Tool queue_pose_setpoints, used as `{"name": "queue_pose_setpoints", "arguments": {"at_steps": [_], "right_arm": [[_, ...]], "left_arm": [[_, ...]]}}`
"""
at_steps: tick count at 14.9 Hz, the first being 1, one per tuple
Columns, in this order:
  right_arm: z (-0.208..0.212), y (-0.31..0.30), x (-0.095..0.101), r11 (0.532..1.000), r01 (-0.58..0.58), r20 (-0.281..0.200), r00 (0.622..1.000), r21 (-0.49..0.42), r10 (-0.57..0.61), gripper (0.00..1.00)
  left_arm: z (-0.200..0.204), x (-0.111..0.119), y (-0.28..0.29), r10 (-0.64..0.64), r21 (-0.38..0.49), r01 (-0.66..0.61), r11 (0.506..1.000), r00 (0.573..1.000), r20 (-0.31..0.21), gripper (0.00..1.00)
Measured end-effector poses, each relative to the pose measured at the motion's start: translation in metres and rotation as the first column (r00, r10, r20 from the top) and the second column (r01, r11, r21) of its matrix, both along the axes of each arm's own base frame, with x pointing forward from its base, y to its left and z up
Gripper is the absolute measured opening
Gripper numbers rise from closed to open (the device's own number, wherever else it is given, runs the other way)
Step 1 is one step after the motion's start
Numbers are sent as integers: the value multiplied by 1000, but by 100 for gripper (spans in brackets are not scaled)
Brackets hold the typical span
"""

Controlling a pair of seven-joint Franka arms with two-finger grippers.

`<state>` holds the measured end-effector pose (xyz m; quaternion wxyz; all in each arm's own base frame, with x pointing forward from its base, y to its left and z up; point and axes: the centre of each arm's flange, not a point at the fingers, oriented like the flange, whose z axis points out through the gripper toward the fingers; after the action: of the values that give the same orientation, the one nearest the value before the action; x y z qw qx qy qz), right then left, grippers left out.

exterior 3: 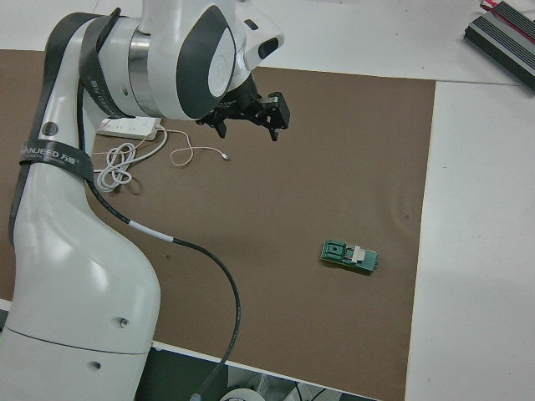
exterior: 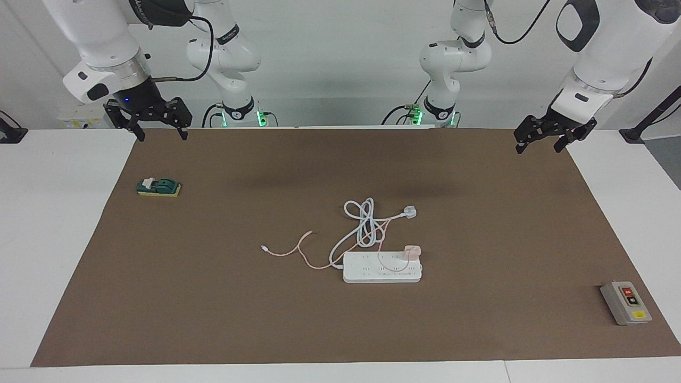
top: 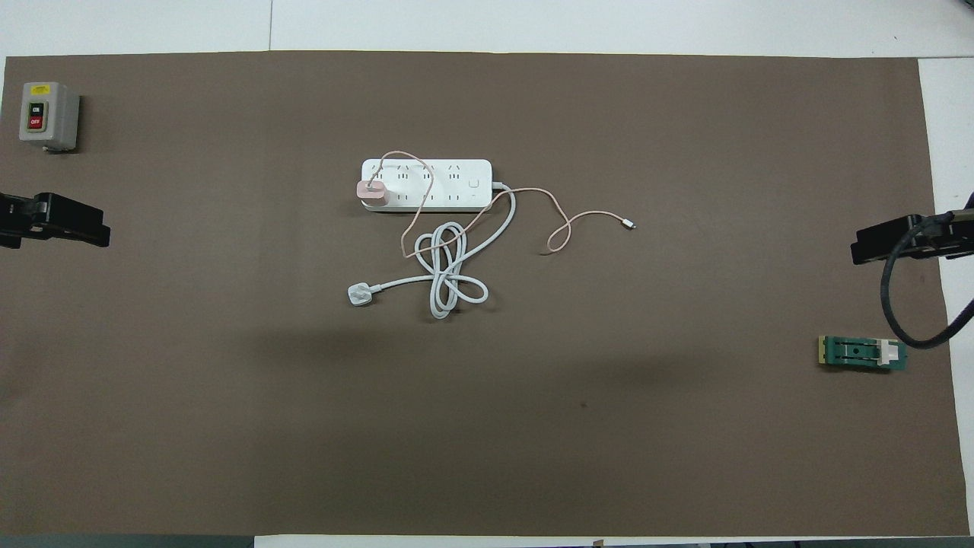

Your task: Unplug charger and place it aside

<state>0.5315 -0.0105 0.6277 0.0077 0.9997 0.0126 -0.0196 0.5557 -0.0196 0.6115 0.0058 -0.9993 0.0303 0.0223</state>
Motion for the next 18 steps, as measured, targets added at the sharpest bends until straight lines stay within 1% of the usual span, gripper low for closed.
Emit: {"name": "queue_pose_setpoints", "arguments": {"at_steps": [2,6,7,9,10,11,12,13,15,16,18], "right_arm": [[0,0,0,1000,1,0,1000,0,-1,100],[-1,1,0,1000,9,-2,1000,0,-9,100],[-3,4,0,999,39,-3,999,6,-39,100],[-10,22,2,987,153,-6,988,50,-153,100],[-16,35,4,973,220,-9,975,72,-220,100],[-25,51,6,954,289,-12,957,84,-289,100],[-36,72,8,928,360,-20,933,93,-360,100],[-52,97,12,891,442,-40,897,106,-441,100],[-76,131,26,804,575,-92,818,150,-568,100],[-89,144,35,755,634,-121,773,167,-622,100],[-116,172,56,635,750,-196,662,188,-724,100]], "left_arm": [[0,0,7,44,2,-44,999,999,0,100],[-4,-1,9,224,2,-224,974,974,-11,100],[-5,-1,8,281,-10,-282,959,959,-19,100],[-14,2,5,429,-18,-430,902,902,-44,100],[-22,6,3,509,-12,-510,860,859,-52,100],[-32,14,-3,592,-8,-593,805,804,-54,100],[-46,24,-13,665,-2,-666,746,745,-55,100],[-65,34,-30,731,14,-731,682,680,-58,100],[-95,49,-57,819,40,-818,573,571,-58,100],[-108,57,-68,859,42,-858,512,510,-52,100],[-131,75,-83,921,50,-920,389,387,-52,100]]}}
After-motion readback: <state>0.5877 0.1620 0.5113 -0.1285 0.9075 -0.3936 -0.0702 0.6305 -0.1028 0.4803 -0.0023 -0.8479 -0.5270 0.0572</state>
